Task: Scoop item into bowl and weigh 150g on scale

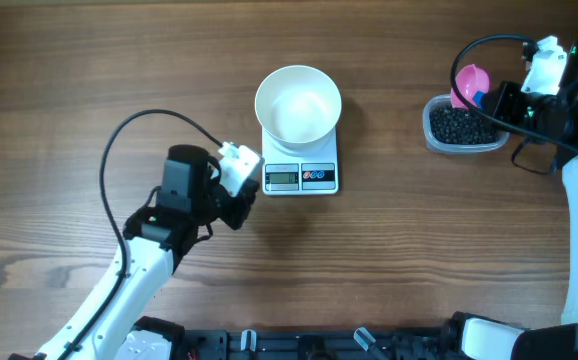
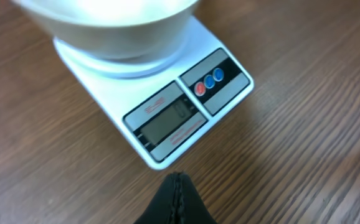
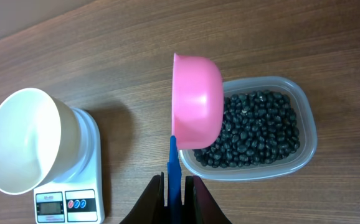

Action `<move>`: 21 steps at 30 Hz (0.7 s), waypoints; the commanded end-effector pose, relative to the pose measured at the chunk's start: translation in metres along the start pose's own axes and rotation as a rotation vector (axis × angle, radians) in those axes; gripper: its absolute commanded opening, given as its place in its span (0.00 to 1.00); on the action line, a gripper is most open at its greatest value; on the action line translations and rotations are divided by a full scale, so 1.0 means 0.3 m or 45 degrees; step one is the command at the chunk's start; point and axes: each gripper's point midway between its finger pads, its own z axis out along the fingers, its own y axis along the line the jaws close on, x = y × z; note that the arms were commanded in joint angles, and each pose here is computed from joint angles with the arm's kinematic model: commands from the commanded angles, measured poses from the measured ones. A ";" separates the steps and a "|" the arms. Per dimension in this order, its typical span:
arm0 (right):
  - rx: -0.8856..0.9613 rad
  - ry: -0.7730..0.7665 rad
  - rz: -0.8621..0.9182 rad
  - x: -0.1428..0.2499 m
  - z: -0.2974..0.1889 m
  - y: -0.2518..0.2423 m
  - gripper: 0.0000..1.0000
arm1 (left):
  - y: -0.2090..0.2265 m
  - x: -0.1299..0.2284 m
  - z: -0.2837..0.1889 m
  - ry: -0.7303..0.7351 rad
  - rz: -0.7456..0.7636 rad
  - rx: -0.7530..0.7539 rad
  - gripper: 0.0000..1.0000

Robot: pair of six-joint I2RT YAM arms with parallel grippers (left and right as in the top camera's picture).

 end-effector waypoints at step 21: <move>-0.029 -0.068 -0.043 -0.045 -0.035 0.019 0.04 | 0.022 0.000 0.004 0.003 -0.134 -0.067 1.00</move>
